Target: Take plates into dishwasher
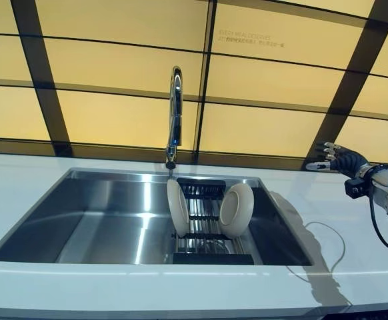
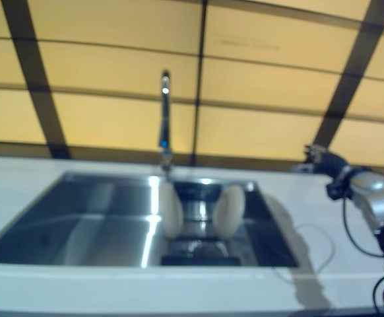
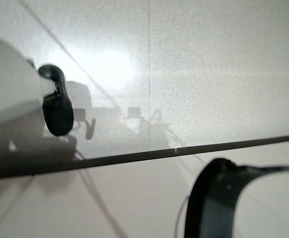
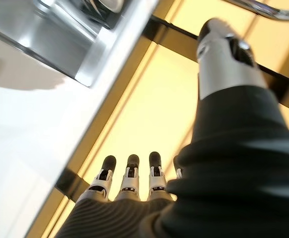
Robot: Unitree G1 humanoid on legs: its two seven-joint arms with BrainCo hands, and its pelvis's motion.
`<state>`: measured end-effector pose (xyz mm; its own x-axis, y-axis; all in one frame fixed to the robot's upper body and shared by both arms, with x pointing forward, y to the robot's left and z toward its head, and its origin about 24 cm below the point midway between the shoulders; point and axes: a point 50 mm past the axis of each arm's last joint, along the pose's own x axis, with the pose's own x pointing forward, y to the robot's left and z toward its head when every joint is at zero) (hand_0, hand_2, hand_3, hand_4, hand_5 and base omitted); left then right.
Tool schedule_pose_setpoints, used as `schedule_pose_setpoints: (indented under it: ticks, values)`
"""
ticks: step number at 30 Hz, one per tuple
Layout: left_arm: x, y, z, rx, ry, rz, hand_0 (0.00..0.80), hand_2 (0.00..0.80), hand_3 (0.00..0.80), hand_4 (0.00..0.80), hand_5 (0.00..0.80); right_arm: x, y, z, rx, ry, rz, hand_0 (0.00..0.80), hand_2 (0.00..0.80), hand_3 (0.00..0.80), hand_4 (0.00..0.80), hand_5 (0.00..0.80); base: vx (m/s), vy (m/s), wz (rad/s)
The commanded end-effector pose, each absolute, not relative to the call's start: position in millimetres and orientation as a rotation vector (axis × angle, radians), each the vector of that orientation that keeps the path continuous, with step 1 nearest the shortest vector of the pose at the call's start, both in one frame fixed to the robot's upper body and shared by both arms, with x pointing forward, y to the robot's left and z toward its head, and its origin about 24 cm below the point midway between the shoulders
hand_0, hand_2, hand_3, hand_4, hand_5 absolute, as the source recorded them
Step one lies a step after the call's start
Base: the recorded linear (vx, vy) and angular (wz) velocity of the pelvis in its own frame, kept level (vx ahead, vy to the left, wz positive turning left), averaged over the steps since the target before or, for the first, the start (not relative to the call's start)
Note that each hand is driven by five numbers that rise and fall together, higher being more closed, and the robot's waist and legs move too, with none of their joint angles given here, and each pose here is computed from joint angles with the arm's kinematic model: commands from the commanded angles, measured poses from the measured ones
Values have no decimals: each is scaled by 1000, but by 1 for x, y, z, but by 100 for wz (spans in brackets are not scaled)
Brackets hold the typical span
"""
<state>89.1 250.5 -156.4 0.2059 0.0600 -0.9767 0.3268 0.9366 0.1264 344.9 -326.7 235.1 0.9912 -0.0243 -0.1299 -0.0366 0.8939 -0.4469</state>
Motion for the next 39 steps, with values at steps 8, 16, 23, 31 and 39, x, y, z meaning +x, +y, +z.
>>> schedule_pose_setpoints:
  ticks: [8, 16, 23, 31, 39]
  values:
    - [105, 267, -148, 456, 1353, -237, 0, 0, 0, 0, 0, 359, -305, 257, -420, 147, 79, 0, 0, 0, 0, 0, 0, -1, 0]
    - [105, 268, -147, 457, 1344, -239, 0, 0, 0, 0, 0, 361, -302, 239, -396, 260, 115, 0, 0, 0, 0, 0, 1, 1, 4]
    - [105, 270, -146, 464, 1342, -235, 0, 0, 0, 0, 0, 362, -301, 236, -374, 271, 124, 0, 0, 0, 0, 0, 0, 0, 0]
    - [107, 270, -146, 465, 1335, -238, 0, 0, 0, 0, 0, 362, -297, 232, -319, 287, 151, 0, 0, 0, 0, 0, 0, 0, 0]
    - [106, 269, -146, 462, 1336, -239, 0, 0, 0, 0, 0, 363, -292, 221, -256, 321, 178, 0, 0, 0, 0, 0, 0, 0, 0]
